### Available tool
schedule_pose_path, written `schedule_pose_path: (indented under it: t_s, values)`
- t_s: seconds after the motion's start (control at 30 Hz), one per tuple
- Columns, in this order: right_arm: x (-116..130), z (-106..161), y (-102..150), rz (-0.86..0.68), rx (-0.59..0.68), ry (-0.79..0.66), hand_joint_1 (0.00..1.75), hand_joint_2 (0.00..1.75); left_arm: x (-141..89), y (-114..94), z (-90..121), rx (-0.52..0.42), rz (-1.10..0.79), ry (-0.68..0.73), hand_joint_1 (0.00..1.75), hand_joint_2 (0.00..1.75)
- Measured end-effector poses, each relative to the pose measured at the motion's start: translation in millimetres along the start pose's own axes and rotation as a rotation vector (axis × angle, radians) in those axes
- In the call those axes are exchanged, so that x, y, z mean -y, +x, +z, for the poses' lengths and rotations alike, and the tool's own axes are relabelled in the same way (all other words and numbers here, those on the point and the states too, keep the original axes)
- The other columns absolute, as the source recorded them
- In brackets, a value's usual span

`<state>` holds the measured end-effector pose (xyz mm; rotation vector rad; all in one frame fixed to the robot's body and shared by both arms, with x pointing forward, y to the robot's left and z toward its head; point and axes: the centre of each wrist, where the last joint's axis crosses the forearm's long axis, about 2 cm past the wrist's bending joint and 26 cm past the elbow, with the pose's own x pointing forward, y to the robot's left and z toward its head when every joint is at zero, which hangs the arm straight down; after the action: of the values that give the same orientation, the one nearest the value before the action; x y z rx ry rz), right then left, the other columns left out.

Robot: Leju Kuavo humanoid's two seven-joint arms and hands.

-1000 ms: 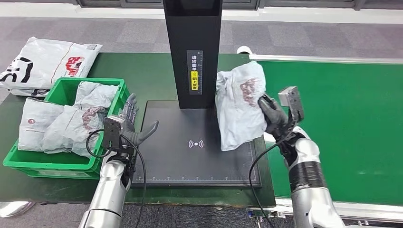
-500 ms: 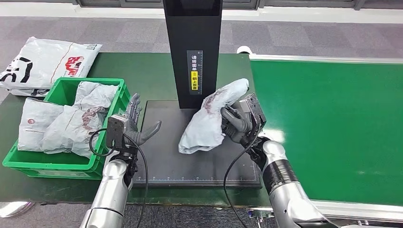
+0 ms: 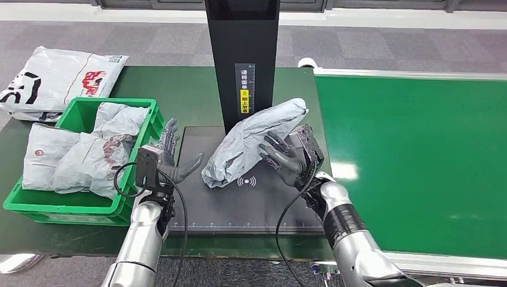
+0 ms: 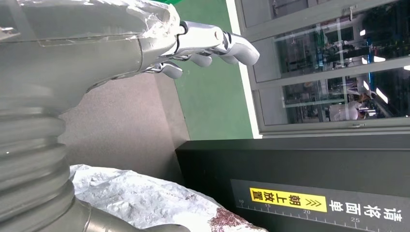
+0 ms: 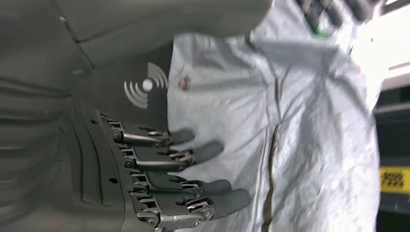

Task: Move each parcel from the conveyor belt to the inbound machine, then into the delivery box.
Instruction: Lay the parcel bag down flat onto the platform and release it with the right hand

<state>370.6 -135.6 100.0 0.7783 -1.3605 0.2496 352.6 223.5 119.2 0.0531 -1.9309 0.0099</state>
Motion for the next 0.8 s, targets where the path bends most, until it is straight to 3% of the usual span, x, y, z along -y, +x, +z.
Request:
schedule_pose_path:
  t_s: [0.2,0.33,0.47,0.63,0.8]
  values:
    - [1.0,-3.0,7.0,0.224,0.015,-0.082,0.00,1.75,-2.3,-0.9,4.4,-0.012,-0.011,0.021,0.00,1.75]
    - [-0.7,-1.7,26.3,0.444,0.078,-0.146,0.00,1.75,-10.4,-2.8,17.7,-0.021,-0.031,0.043,0.00,1.75]
    - [-7.9,7.5,38.0,0.543,0.171,-0.161,0.00,1.75,-16.9,-3.1,26.2,-0.021,-0.046,0.056,0.00,1.75]
    - [-15.9,38.5,51.1,0.619,0.366,-0.215,0.00,1.75,-26.3,-5.1,36.0,-0.027,-0.063,0.077,0.00,1.75]
    - [-35.3,100.4,64.7,0.600,0.692,-0.329,0.00,1.75,-39.3,-6.9,52.3,-0.036,-0.088,0.115,0.00,1.75]
